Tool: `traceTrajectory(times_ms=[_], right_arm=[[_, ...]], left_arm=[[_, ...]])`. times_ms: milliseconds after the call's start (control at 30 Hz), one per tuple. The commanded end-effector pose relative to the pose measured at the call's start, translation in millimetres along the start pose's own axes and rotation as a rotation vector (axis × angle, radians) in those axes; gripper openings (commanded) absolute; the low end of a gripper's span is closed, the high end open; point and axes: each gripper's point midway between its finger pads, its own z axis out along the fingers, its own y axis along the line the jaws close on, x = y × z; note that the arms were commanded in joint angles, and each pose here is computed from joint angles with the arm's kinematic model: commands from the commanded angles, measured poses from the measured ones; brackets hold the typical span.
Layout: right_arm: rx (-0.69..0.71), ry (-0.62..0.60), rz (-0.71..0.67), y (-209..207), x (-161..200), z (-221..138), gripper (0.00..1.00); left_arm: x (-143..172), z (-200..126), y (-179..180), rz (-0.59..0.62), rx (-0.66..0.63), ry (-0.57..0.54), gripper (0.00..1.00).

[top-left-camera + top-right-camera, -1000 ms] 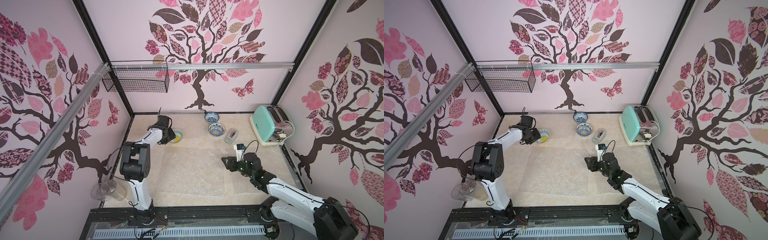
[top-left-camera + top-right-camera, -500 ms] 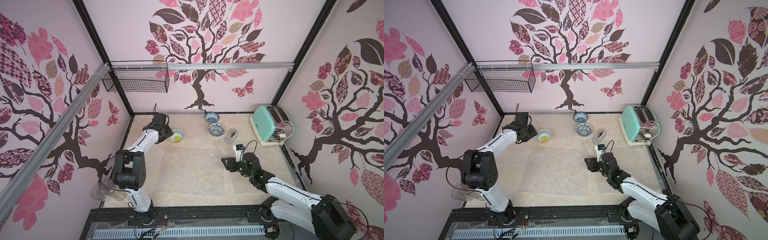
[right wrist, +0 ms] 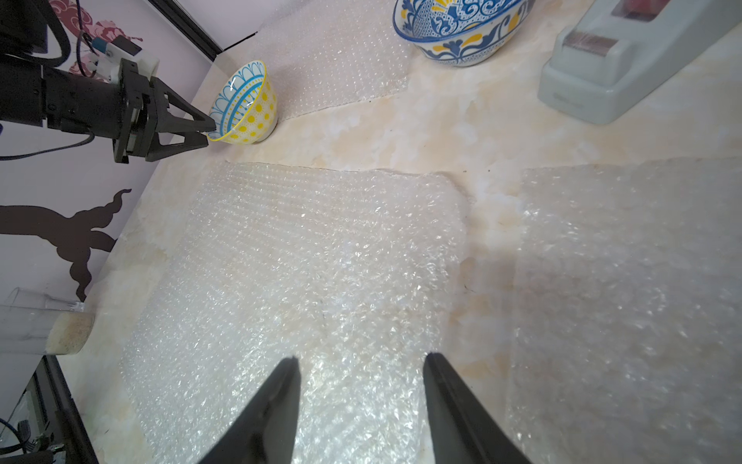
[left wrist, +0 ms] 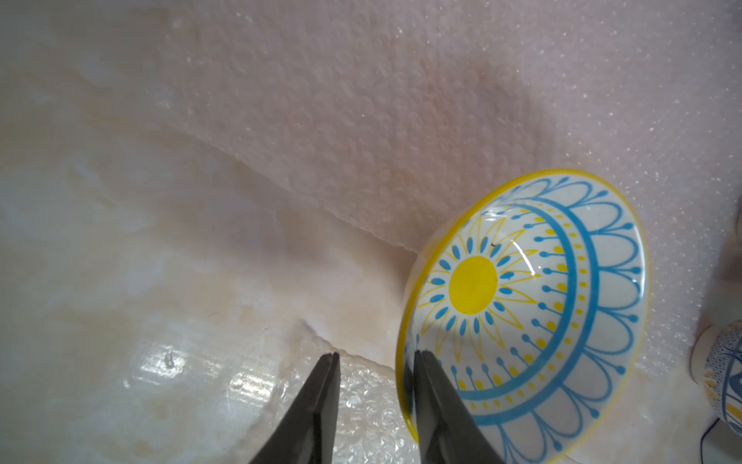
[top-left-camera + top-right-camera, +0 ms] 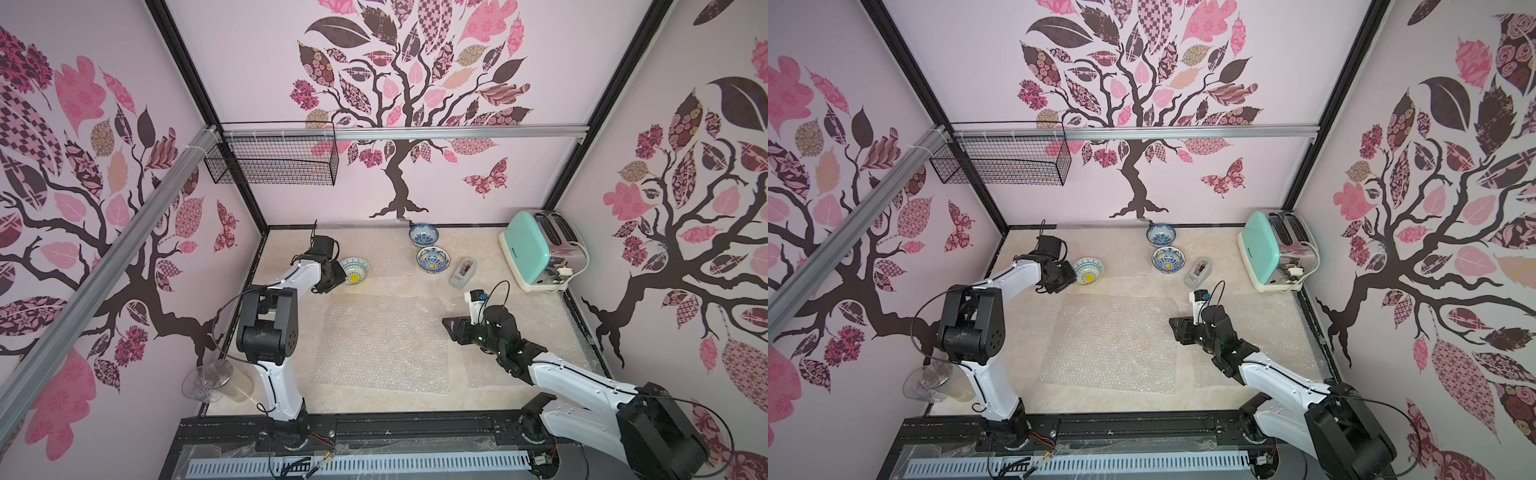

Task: Wrap bowls in bubble wrap
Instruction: Pick up the bowl from the center of the board.

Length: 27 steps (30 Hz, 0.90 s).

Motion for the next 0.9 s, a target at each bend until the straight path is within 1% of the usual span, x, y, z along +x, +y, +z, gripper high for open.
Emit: traceTrajectory(times_ms=[0, 33, 167, 267, 367, 533, 633, 867], right_arm=[[-0.017, -0.035, -0.002, 8, -14, 0, 0.54], [-0.017, -0.035, -0.002, 8, -14, 0, 0.54], [-0.014, -0.03, -0.003, 8, -14, 1, 0.53], [-0.006, -0.029, -0.005, 6, -14, 1, 0.53], [-0.003, -0.032, -0.004, 6, -14, 1, 0.53], [-0.004, -0.033, -0.004, 6, -14, 1, 0.53], [-0.002, -0.032, -0.002, 5, -14, 1, 0.54], [0.008, -0.034, -0.001, 3, -14, 1, 0.53]], left_arm=[[1, 6, -6, 0.016, 0.02, 0.007, 0.27], [1, 6, -7, 0.016, 0.021, 0.007, 0.23], [4, 7, -10, 0.032, 0.025, 0.013, 0.17], [5, 7, -12, 0.038, 0.029, 0.018, 0.07], [4, 2, -14, 0.043, 0.035, 0.013, 0.0], [3, -10, -20, 0.054, 0.053, 0.002, 0.0], [2, -24, -27, 0.065, 0.079, -0.014, 0.0], [9, -78, -51, 0.103, 0.187, -0.043, 0.0]])
